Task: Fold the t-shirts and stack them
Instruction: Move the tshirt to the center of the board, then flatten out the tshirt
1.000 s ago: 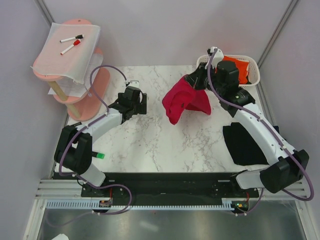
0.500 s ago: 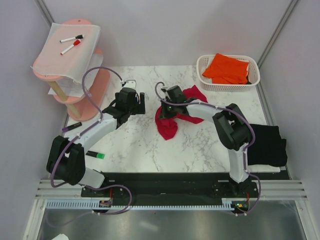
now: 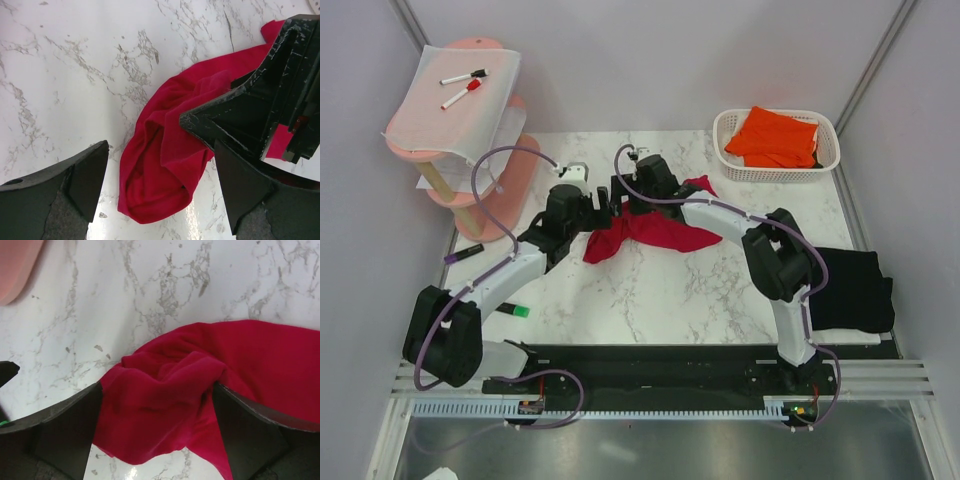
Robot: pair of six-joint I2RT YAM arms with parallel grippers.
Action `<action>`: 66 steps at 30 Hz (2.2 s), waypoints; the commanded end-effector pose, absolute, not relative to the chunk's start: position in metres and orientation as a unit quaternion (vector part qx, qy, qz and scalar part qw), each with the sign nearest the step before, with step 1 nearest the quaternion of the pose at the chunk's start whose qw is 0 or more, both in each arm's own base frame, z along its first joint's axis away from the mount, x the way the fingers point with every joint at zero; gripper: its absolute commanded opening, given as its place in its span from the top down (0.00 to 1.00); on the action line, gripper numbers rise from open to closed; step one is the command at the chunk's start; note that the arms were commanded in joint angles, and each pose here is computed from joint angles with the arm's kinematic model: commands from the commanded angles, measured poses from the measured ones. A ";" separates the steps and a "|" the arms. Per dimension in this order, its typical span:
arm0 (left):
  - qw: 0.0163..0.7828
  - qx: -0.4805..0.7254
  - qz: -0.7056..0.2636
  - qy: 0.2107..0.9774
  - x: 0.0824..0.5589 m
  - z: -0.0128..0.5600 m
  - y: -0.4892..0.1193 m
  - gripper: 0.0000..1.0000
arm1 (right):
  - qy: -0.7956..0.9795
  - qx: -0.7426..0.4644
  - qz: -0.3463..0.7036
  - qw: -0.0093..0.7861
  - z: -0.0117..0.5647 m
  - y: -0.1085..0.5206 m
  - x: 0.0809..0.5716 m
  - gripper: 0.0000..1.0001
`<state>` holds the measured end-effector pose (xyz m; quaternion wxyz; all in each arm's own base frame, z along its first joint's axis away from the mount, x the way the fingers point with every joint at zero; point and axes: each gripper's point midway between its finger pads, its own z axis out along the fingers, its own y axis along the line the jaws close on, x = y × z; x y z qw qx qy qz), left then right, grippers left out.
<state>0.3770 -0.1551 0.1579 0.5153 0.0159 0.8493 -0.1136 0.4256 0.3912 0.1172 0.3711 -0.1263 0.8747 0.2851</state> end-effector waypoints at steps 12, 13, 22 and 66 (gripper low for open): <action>0.496 0.074 -0.190 0.844 0.350 0.151 -0.195 0.04 | 0.828 -0.038 0.279 0.484 0.207 0.320 0.450 0.02; 0.495 0.080 -0.193 0.844 0.350 0.150 -0.197 0.00 | 0.826 -0.036 0.281 0.488 0.212 0.317 0.450 0.02; 0.441 0.083 -0.184 0.875 0.363 0.103 -0.209 0.00 | 0.829 -0.012 0.277 0.485 0.210 0.293 0.454 0.02; 0.657 0.087 -0.211 0.718 0.340 0.451 -0.258 0.98 | 0.839 0.214 0.114 0.487 0.167 0.020 0.452 0.02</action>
